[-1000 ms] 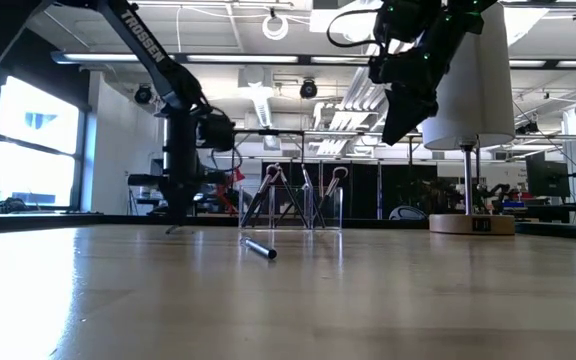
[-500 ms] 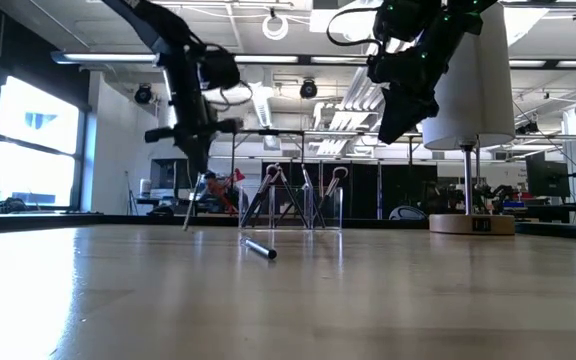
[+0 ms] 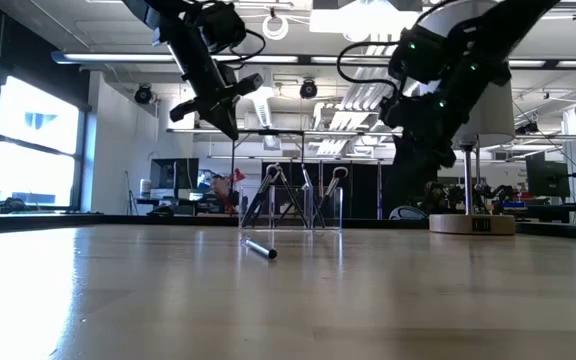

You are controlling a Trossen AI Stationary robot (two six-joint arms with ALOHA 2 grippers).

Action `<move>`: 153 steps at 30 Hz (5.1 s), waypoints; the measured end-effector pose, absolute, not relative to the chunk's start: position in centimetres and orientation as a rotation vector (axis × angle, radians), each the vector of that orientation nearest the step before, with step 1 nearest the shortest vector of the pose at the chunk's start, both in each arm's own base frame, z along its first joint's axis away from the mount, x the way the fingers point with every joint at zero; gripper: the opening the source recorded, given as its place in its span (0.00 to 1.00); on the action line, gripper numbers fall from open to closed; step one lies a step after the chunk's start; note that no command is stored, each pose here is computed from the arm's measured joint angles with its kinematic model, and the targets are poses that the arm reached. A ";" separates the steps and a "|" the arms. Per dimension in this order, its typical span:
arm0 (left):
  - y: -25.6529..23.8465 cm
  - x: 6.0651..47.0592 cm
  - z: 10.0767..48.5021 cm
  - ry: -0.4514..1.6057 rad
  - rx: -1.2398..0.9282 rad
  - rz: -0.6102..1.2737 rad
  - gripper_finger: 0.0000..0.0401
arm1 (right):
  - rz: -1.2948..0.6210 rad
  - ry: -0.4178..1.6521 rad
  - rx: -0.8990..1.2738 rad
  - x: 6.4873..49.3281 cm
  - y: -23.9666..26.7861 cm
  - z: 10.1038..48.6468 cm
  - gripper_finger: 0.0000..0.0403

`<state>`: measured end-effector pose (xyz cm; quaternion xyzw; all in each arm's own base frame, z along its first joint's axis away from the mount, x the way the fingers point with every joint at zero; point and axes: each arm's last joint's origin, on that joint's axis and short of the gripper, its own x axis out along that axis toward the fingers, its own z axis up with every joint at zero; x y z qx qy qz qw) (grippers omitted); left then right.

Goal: Pick & Place Makeup Brushes
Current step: Put the black eyeshadow brush into the transparent organizer

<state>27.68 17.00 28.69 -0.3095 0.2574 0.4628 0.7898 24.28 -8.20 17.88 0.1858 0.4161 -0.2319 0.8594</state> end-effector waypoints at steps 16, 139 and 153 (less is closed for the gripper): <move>16.7 27.1 30.9 0.627 -0.608 1.091 0.00 | -0.498 0.786 0.495 23.4 -6.9 15.2 0.38; 3.4 24.5 18.5 1.201 -0.486 0.525 0.30 | -0.295 0.556 -0.035 26.1 -5.7 18.1 0.38; 0.4 26.1 16.2 1.190 -0.444 0.601 0.32 | -0.295 0.557 -0.035 26.1 -5.7 18.1 0.38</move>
